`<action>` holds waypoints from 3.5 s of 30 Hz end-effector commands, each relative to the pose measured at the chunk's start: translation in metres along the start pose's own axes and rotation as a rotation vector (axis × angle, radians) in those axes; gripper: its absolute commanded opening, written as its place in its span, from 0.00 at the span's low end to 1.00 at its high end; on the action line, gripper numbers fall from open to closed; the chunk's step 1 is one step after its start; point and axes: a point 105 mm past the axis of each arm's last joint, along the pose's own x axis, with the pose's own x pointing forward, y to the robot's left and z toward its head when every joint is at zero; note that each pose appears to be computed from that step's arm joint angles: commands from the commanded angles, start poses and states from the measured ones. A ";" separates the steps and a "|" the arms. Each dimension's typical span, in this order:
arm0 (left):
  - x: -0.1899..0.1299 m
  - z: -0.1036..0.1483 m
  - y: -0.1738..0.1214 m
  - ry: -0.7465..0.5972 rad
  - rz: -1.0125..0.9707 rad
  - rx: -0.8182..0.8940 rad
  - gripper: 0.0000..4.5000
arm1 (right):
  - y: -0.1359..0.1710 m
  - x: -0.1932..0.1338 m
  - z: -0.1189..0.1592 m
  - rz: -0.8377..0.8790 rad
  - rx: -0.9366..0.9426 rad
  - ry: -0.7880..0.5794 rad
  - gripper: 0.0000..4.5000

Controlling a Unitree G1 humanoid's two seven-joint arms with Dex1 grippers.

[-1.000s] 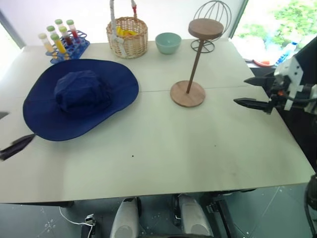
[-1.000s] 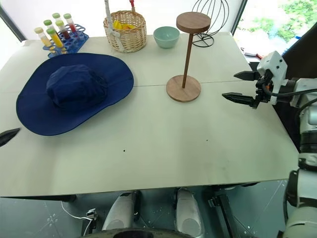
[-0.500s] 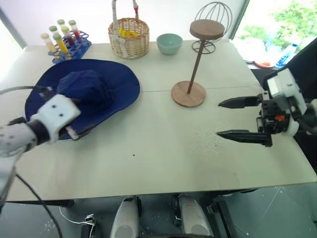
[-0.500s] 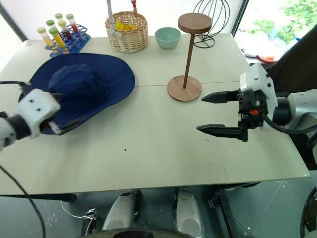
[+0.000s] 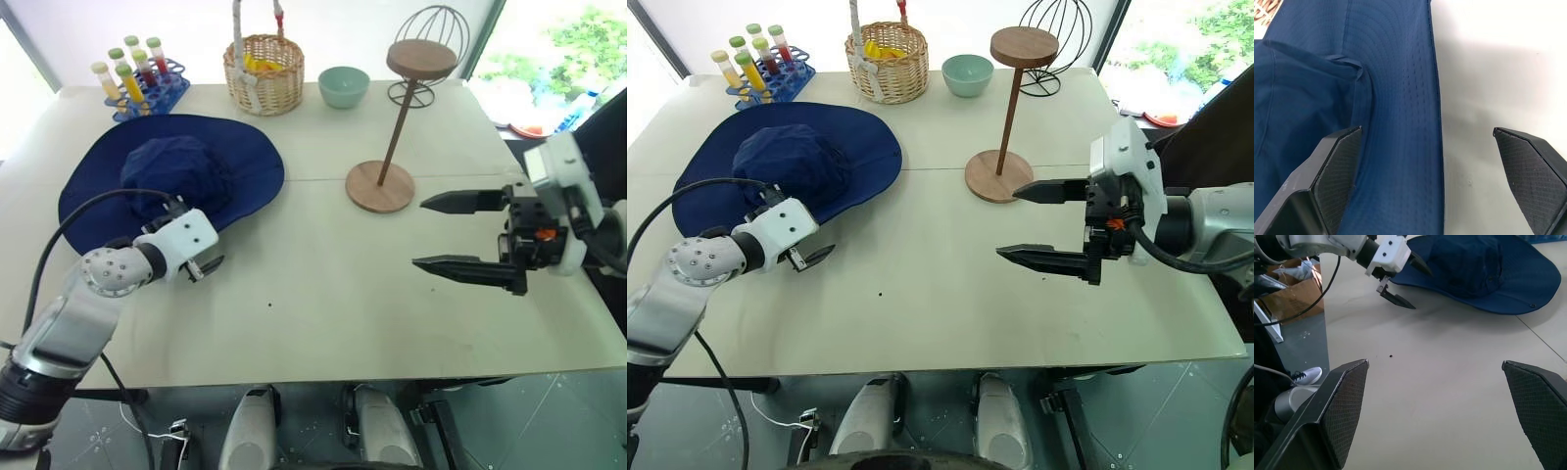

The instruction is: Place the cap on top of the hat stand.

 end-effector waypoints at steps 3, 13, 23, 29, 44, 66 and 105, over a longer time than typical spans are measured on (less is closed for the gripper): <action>0.020 -0.004 0.008 0.039 0.073 0.089 1.00 | 0.005 -0.002 0.011 -0.024 -0.046 -0.020 0.99; 0.037 -0.020 0.019 0.120 0.160 0.188 1.00 | 0.008 -0.001 0.024 -0.027 -0.046 -0.061 0.99; 0.031 -0.029 0.044 0.156 0.231 0.192 0.23 | 0.006 0.001 0.026 -0.037 -0.032 -0.092 1.00; 0.029 -0.031 0.059 0.165 0.268 0.189 0.01 | 0.003 -0.001 0.026 -0.047 -0.032 -0.093 1.00; 0.003 0.099 0.180 -0.272 0.361 -0.244 0.01 | -0.031 -0.044 0.047 -0.262 -0.122 -0.122 1.00; -0.038 0.248 0.188 -0.689 0.318 -0.039 0.01 | -0.025 -0.058 0.039 -0.350 -0.118 -0.155 1.00; -0.025 0.349 0.164 -0.998 0.315 0.088 0.01 | -0.022 -0.066 0.050 -0.415 -0.105 -0.178 1.00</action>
